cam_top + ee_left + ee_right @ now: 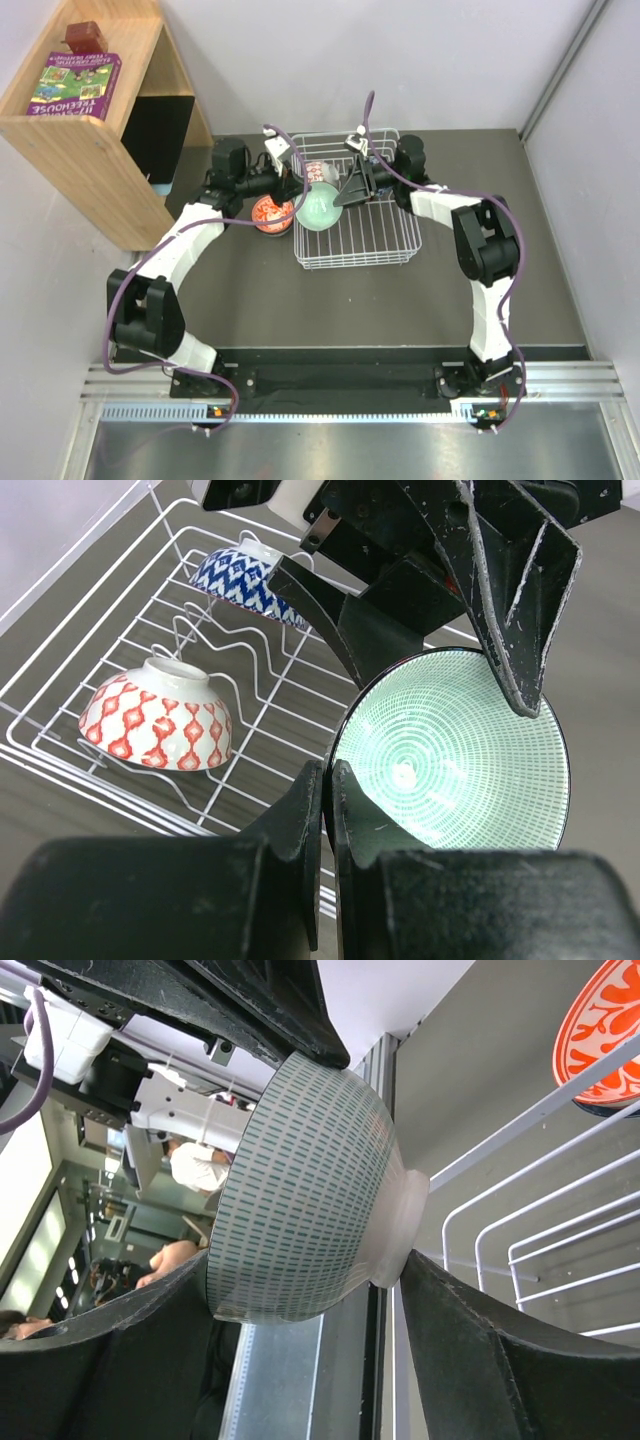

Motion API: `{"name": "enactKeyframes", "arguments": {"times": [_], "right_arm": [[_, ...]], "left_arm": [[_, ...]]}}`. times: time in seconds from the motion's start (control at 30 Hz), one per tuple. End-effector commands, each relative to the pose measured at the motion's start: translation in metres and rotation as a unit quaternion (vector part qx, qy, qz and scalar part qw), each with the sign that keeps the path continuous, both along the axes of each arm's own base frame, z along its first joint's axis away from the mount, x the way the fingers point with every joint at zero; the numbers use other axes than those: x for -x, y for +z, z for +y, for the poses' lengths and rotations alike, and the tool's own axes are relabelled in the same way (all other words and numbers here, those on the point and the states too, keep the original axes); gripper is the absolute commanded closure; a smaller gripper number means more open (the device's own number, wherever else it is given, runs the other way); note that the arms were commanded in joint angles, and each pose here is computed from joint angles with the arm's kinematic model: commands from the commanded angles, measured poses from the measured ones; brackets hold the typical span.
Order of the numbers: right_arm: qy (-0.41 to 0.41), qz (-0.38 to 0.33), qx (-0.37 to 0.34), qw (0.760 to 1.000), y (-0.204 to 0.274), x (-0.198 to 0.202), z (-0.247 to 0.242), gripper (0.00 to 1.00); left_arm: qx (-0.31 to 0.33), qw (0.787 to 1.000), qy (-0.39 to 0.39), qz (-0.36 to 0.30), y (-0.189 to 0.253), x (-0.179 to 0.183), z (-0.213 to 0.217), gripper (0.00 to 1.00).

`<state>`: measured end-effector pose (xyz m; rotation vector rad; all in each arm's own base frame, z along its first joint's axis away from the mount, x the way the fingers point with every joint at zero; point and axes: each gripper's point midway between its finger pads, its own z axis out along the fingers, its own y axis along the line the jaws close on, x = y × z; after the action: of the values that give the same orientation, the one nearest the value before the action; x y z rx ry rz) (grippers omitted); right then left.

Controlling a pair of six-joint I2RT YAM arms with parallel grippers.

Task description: Load the bowls into the dish rack

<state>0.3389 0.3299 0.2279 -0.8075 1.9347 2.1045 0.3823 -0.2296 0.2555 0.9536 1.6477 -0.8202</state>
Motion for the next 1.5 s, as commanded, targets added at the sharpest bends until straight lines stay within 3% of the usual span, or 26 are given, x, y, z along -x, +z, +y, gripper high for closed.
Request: {"name": "enactKeyframes", "arguments": {"times": [0.0, 0.13, 0.27, 0.3, 0.47, 0.53, 0.57, 0.73, 1.07, 1.1, 1.13, 1.27, 1.3, 1.33, 1.47], "right_arm": [[0.014, -0.043, -0.018, 0.999, 0.011, 0.003, 0.006, 0.32], [0.017, -0.044, -0.02, 0.999, 0.012, 0.005, 0.008, 0.42], [0.015, -0.045, -0.022, 0.999, 0.013, 0.005, 0.01, 0.59], [0.015, -0.045, -0.022, 0.999, 0.014, 0.006, 0.01, 0.69], [0.008, -0.048, -0.025, 0.999, 0.015, 0.005, 0.01, 0.89], [0.005, -0.051, -0.026, 0.998, 0.015, 0.004, 0.011, 0.97], [0.002, -0.051, -0.026, 0.998, 0.016, 0.003, 0.01, 1.0], [-0.004, -0.048, -0.026, 0.999, 0.014, 0.001, 0.012, 1.0], [-0.024, -0.049, -0.023, 0.998, 0.009, -0.007, 0.009, 1.0], [-0.031, -0.043, -0.02, 0.998, 0.009, -0.009, 0.008, 1.0], [-0.032, -0.053, -0.02, 0.998, 0.008, -0.01, 0.009, 1.0], [-0.054, -0.061, -0.006, 0.997, 0.001, -0.021, 0.007, 1.0], [-0.066, -0.033, 0.015, 0.997, -0.005, -0.023, 0.005, 1.0], [-0.075, -0.067, 0.016, 0.995, -0.005, -0.029, 0.006, 1.0], [-0.094, -0.074, 0.018, 0.993, 0.0, -0.033, 0.0, 1.0]], "left_arm": [[0.021, 0.998, -0.013, -0.055, 0.036, 0.005, -0.005, 1.0], [0.02, 0.998, -0.012, -0.054, 0.035, 0.006, -0.005, 1.0], [0.024, 0.998, -0.012, -0.049, 0.035, 0.008, -0.006, 1.0], [0.024, 0.998, -0.011, -0.049, 0.035, 0.008, -0.006, 1.0], [0.026, 0.999, -0.015, -0.046, 0.035, 0.01, -0.007, 0.73], [0.026, 0.999, -0.014, -0.045, 0.035, 0.01, -0.007, 0.71], [0.027, 0.998, -0.016, -0.045, 0.035, 0.011, -0.008, 0.64], [0.029, 0.999, -0.016, -0.041, 0.036, 0.012, -0.008, 0.53], [0.029, 0.999, 0.017, -0.039, 0.038, 0.004, -0.002, 0.5], [0.03, 0.999, 0.019, -0.038, 0.039, 0.003, -0.001, 0.47], [0.03, 0.999, 0.022, -0.036, 0.039, 0.002, 0.0, 0.37], [0.051, 0.997, 0.048, -0.033, 0.049, -0.008, 0.008, 0.24], [0.057, 0.996, 0.06, -0.03, 0.051, -0.013, 0.016, 0.21], [0.063, 0.995, 0.069, -0.027, 0.053, -0.017, 0.019, 0.19], [0.078, 0.99, 0.116, -0.009, 0.054, -0.029, 0.041, 0.15]]}}
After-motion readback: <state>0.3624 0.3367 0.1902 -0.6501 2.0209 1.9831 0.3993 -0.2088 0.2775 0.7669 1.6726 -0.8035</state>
